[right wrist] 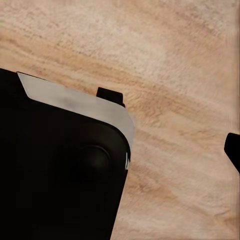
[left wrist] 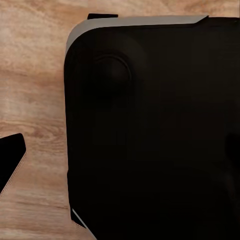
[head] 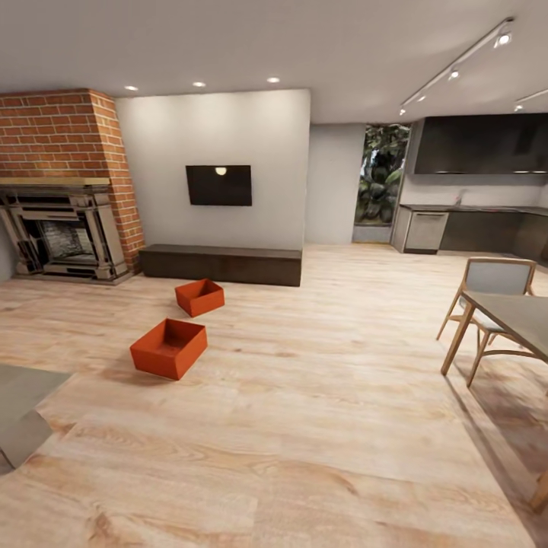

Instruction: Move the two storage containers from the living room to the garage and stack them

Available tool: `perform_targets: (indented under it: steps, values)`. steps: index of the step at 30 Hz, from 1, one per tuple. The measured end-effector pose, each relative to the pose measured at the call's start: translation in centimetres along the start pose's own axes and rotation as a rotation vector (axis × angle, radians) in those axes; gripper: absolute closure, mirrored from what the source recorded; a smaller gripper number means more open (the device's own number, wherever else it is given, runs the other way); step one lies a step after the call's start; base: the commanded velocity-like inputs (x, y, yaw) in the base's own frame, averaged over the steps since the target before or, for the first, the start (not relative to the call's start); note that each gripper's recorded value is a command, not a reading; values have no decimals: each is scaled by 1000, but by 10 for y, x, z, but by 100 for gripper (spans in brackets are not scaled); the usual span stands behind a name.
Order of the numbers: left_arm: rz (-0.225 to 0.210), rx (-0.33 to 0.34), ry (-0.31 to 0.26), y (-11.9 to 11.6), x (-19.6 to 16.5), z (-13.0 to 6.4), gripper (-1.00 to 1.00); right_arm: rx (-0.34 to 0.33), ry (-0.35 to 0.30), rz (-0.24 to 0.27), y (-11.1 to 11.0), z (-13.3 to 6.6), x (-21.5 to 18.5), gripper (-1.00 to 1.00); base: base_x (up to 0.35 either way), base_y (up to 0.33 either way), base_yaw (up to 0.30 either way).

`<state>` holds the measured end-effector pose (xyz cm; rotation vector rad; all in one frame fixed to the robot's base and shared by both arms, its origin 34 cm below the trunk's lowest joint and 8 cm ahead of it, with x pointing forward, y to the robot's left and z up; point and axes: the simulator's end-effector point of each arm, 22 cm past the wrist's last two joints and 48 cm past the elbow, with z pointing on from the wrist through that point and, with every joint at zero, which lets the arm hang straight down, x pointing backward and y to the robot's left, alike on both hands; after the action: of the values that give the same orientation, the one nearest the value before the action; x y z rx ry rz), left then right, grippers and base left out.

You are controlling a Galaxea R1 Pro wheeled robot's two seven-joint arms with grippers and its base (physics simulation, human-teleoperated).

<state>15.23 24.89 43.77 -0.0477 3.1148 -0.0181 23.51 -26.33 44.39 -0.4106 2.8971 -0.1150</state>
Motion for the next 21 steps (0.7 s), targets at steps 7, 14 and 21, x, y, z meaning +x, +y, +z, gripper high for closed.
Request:
perform_targets:
  steps: [7,14,21]
  values:
    - [0,0,0,0,0,0,-100,0,0,0,0,0,0,-100,322,0,0]
    - [0,0,0,0,0,0,-100,0,0,0,0,0,0,-100,322,0,0]
    - [0,0,0,0,0,0,-100,0,0,0,0,0,0,-100,322,0,0]
